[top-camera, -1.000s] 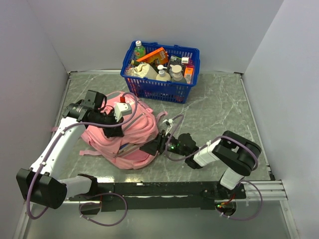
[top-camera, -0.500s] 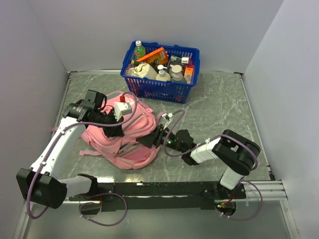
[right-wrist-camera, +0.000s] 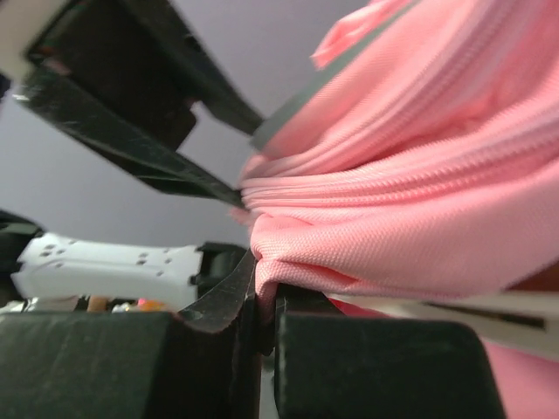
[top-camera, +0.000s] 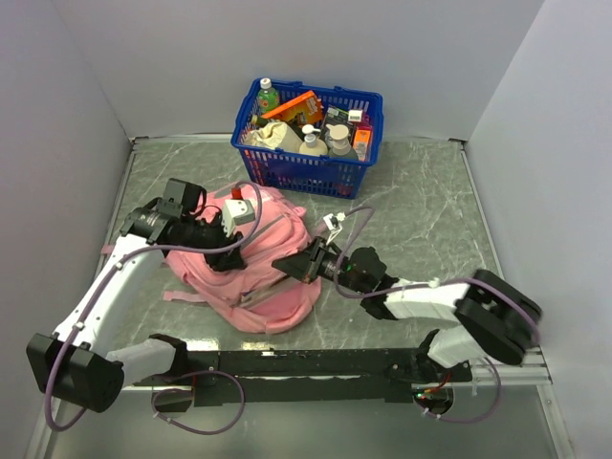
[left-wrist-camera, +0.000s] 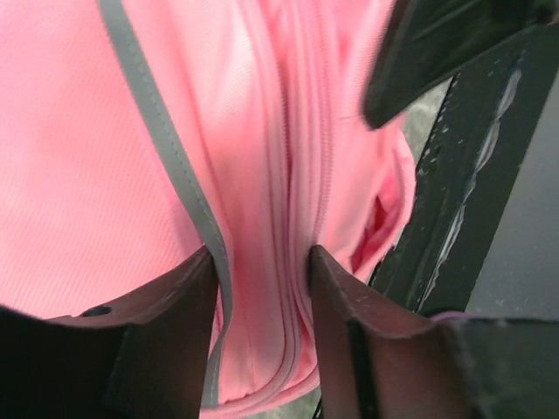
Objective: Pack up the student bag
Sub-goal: Place the book in the student bag, then adjust the student bag at the center of the board.
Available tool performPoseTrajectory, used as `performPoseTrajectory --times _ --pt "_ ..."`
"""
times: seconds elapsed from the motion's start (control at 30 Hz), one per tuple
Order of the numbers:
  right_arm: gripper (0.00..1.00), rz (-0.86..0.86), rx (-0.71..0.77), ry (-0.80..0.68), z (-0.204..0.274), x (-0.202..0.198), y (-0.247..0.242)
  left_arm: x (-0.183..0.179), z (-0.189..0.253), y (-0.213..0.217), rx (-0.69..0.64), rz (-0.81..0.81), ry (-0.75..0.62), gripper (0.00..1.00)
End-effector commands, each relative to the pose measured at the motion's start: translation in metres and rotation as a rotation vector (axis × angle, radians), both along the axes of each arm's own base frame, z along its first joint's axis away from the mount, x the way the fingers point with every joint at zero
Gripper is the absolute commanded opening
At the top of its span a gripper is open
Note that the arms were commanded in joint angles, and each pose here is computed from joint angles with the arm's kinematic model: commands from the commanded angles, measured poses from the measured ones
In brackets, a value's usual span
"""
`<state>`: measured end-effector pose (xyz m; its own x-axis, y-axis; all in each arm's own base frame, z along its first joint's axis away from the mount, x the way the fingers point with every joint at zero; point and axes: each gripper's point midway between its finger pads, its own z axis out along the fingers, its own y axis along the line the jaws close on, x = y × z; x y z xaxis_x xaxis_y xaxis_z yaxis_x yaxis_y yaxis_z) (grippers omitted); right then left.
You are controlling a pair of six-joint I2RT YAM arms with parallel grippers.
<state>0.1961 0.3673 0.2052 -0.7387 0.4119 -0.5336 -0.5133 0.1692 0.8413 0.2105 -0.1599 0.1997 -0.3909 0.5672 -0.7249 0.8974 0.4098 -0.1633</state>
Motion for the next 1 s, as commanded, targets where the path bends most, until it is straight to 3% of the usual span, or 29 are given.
performPoseTrajectory --times 0.0,0.23,0.33,0.53,0.6,0.7,0.77,0.83,0.9,0.97 --pt "0.0 0.085 0.209 -0.211 0.115 -0.032 -0.019 0.023 -0.003 0.013 0.047 0.068 -0.107 0.49" --pt "0.0 0.22 0.102 -0.089 0.103 -0.043 -0.001 0.028 -0.004 0.012 0.035 0.089 -0.123 0.55" --pt "0.0 0.263 0.143 -0.081 0.115 -0.046 0.004 0.028 -0.005 0.013 0.039 0.092 -0.131 0.57" --pt "0.0 0.306 -0.095 -0.091 0.08 -0.06 0.011 0.026 0.005 0.014 0.028 0.094 -0.159 0.62" --pt "0.0 0.249 -0.274 -0.074 0.042 -0.062 0.003 0.024 0.013 0.011 -0.001 0.091 -0.172 0.61" --pt "0.11 0.188 -0.468 -0.037 -0.009 -0.062 -0.015 0.022 0.035 0.004 -0.053 0.081 -0.184 0.62" --pt "0.15 0.193 -0.533 -0.038 -0.028 -0.065 -0.022 0.023 0.051 0.0 -0.08 0.075 -0.2 0.68" --pt "0.38 0.184 -0.604 -0.043 -0.045 -0.065 -0.032 0.023 0.075 -0.005 -0.118 0.059 -0.222 0.76" --pt "0.51 0.175 -0.624 -0.083 -0.045 -0.065 -0.04 0.025 0.085 -0.01 -0.134 0.034 -0.215 0.76" --pt "0.54 0.161 -0.637 -0.118 -0.041 -0.067 -0.051 0.022 0.076 -0.016 -0.128 0.0 -0.138 0.71"
